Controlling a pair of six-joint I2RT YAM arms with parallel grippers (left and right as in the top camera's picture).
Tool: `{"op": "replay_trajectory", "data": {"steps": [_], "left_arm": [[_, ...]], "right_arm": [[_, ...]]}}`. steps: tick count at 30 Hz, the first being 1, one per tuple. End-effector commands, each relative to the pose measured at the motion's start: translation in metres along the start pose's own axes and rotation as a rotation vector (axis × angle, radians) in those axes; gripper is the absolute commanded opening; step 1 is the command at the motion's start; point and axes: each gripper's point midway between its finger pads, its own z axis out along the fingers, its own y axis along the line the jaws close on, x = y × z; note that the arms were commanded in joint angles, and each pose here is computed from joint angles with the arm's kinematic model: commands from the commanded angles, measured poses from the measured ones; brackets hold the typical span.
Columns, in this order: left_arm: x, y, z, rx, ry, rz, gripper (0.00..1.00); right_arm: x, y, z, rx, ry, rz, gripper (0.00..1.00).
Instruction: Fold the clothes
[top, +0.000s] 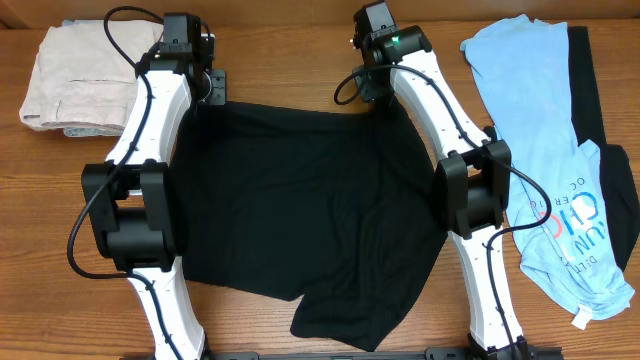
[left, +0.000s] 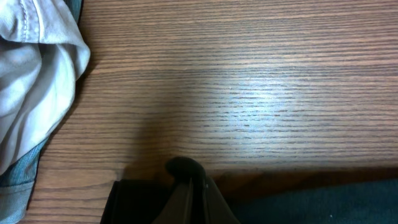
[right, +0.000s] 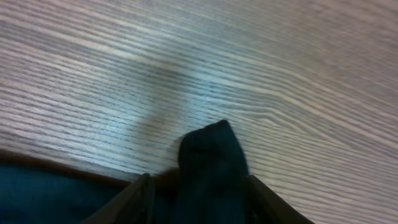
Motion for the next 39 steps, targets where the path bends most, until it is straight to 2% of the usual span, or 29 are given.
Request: {"op": "replay_trajectory", "data": {"steps": [1, 5, 8, 9, 11, 13, 14, 15, 17, 20, 22, 25, 30, 32, 35, 39], "left_arm": [[-0.008, 0.004, -0.006, 0.001, -0.023, -0.015, 0.04], [-0.008, 0.004, -0.006, 0.001, -0.024, -0.015, 0.04], [-0.008, 0.004, -0.006, 0.001, -0.024, -0.015, 0.04], [-0.008, 0.004, -0.006, 0.001, -0.024, -0.015, 0.04], [-0.010, 0.005, -0.006, -0.002, -0.031, -0.010, 0.04], [-0.019, 0.009, -0.020, -0.006, -0.054, -0.011, 0.04], [-0.026, 0.013, -0.033, -0.009, -0.071, -0.017, 0.04], [-0.039, 0.018, -0.059, -0.013, -0.106, -0.029, 0.04], [-0.062, 0.023, -0.118, -0.015, -0.188, -0.036, 0.04], [-0.083, 0.026, -0.222, -0.018, -0.369, -0.040, 0.04], [-0.084, 0.027, -0.278, -0.019, -0.477, -0.043, 0.04], [-0.073, 0.029, -0.368, -0.022, -0.649, -0.047, 0.04], [-0.041, 0.029, -0.462, -0.024, -0.831, -0.052, 0.04], [-0.027, 0.029, -0.487, -0.024, -0.874, -0.053, 0.04], [0.009, 0.029, -0.533, -0.025, -0.953, -0.055, 0.04], [0.046, 0.029, -0.572, -0.027, -1.030, -0.056, 0.04]], "right_arm": [[0.017, 0.008, 0.021, -0.010, 0.053, -0.019, 0.48], [0.020, 0.009, 0.025, -0.010, 0.056, -0.019, 0.36], [0.018, 0.009, 0.026, -0.009, 0.050, -0.017, 0.08], [0.016, 0.005, 0.026, -0.005, 0.042, 0.026, 0.04], [0.007, -0.010, 0.015, 0.001, 0.018, 0.110, 0.04], [-0.012, -0.034, -0.027, -0.018, -0.044, 0.182, 0.04], [-0.025, -0.050, -0.067, -0.036, -0.104, 0.216, 0.04], [-0.036, -0.074, -0.122, -0.042, -0.184, 0.269, 0.04], [-0.032, -0.101, -0.204, -0.067, -0.277, 0.313, 0.04], [-0.002, -0.128, -0.287, -0.052, -0.354, 0.358, 0.04], [0.020, -0.139, -0.329, -0.036, -0.396, 0.381, 0.04], [0.042, -0.142, -0.404, -0.048, -0.548, 0.391, 0.04], [0.100, -0.145, -0.515, -0.010, -0.795, 0.410, 0.04], [0.122, -0.141, -0.546, -0.003, -0.870, 0.408, 0.04], [0.176, -0.129, -0.606, 0.012, -1.032, 0.402, 0.04], [0.226, -0.118, -0.648, 0.024, -1.164, 0.396, 0.04]]}}
